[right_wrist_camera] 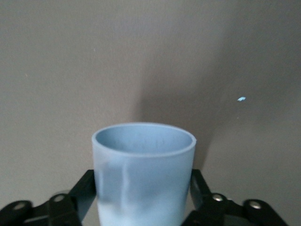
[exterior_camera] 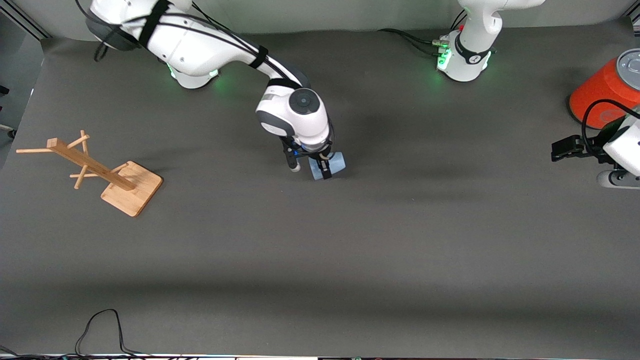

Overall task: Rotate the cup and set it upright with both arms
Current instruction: 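Lower the cup onto the table on its side and open the right gripper, then withdraw the right gripper while the left gripper reaches toward the cup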

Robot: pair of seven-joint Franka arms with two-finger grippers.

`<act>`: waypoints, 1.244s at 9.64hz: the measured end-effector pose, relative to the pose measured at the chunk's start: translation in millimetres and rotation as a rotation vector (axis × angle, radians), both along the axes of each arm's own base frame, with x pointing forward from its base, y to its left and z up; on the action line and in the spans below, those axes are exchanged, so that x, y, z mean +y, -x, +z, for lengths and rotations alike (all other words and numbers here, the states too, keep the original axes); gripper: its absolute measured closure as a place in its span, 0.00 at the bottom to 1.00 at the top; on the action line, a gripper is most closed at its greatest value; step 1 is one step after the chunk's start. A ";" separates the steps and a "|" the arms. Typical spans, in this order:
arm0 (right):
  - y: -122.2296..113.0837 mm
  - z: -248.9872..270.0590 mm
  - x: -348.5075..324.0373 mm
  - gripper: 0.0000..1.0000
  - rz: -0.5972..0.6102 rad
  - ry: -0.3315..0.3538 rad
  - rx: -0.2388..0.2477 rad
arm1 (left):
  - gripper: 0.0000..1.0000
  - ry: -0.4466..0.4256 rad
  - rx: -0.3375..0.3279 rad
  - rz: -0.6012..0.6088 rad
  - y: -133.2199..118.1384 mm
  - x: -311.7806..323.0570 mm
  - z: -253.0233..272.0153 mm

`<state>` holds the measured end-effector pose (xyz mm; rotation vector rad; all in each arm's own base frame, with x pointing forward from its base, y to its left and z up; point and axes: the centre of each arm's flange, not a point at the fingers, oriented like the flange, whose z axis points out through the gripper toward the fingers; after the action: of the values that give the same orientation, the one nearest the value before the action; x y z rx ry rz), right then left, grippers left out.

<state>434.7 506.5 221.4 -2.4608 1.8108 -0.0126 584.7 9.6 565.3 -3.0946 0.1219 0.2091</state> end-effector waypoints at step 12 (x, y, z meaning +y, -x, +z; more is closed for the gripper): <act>-130.1 274.0 -214.6 0.00 0.641 0.048 -0.088 | 0.00 0.023 0.031 -0.002 -10.0 -230.8 -49.9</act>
<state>564.8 292.0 495.5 -2.8951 0.9323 -0.1189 594.7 -221.2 515.4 -3.1146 0.1287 0.2579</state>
